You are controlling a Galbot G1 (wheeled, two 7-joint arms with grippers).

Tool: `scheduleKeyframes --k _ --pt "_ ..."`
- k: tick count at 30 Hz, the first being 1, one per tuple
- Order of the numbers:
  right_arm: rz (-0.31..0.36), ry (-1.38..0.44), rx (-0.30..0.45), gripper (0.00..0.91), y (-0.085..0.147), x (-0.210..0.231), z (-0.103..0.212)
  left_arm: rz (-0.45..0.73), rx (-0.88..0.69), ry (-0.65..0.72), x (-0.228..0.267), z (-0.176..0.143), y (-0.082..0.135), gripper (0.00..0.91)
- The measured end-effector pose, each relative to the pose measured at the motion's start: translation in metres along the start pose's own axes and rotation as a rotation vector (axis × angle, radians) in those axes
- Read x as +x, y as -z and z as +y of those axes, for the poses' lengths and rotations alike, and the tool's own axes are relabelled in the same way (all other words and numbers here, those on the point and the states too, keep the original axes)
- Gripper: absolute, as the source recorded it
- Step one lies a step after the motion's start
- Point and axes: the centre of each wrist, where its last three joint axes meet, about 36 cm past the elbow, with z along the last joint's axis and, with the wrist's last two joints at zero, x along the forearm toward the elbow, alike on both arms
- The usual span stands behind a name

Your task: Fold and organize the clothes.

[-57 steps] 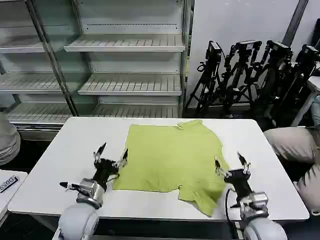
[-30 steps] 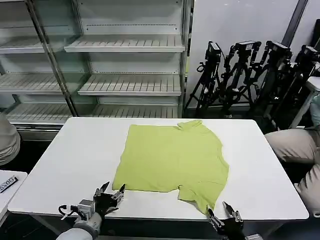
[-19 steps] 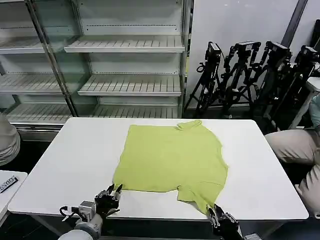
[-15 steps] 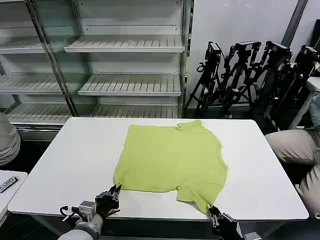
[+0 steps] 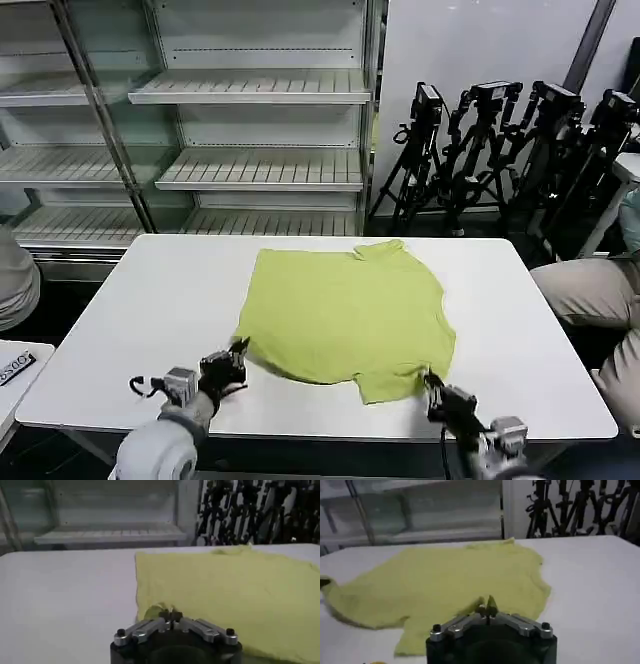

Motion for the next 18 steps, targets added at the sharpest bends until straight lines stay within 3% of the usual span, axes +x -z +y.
scheduleKeyframes --k 18 --pt "-0.028 -0.047 0.011 0.000 0.015 -0.079 -0.029 -0.032 0.025 -0.008 -0.074 0.011 0.035 0.010"
